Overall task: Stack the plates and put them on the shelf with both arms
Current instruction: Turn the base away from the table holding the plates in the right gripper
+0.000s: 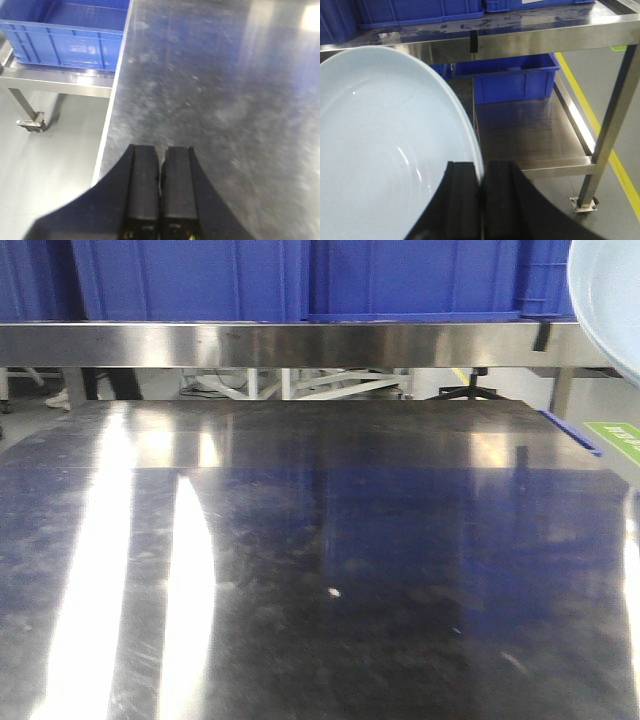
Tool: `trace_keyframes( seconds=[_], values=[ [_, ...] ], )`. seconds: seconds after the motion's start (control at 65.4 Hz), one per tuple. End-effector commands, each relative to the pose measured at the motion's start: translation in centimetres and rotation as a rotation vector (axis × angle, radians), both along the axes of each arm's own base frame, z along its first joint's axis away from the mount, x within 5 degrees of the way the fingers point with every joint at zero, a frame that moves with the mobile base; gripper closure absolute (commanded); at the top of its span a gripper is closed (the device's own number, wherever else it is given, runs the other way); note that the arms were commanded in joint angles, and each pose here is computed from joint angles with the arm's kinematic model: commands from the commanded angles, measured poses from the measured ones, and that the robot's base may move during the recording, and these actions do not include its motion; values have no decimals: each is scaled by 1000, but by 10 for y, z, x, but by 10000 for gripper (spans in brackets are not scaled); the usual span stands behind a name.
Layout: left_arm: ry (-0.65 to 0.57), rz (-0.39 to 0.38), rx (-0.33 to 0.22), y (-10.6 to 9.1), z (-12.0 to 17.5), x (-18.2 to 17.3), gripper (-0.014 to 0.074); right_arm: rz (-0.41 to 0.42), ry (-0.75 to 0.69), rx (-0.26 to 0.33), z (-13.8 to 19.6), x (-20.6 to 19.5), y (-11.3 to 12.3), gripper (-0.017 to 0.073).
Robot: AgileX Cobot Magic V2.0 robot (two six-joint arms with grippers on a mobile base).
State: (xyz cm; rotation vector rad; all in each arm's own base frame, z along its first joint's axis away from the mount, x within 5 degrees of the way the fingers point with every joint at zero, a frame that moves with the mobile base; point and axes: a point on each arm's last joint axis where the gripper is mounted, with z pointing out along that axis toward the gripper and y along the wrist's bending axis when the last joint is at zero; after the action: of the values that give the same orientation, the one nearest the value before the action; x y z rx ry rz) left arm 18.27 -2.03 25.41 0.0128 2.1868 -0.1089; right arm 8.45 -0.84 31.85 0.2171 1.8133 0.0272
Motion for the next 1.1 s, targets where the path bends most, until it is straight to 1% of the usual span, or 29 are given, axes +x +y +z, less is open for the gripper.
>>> trace_keyframes(
  seconds=[0.0,1.086],
  values=[
    [-119,3,-22,-1,18,5,501,-6,-117,-8,17,1,-1,512],
    [-119,3,-22,-1,18,5,501,-6,-117,-8,17,1,-1,512]
  ],
)
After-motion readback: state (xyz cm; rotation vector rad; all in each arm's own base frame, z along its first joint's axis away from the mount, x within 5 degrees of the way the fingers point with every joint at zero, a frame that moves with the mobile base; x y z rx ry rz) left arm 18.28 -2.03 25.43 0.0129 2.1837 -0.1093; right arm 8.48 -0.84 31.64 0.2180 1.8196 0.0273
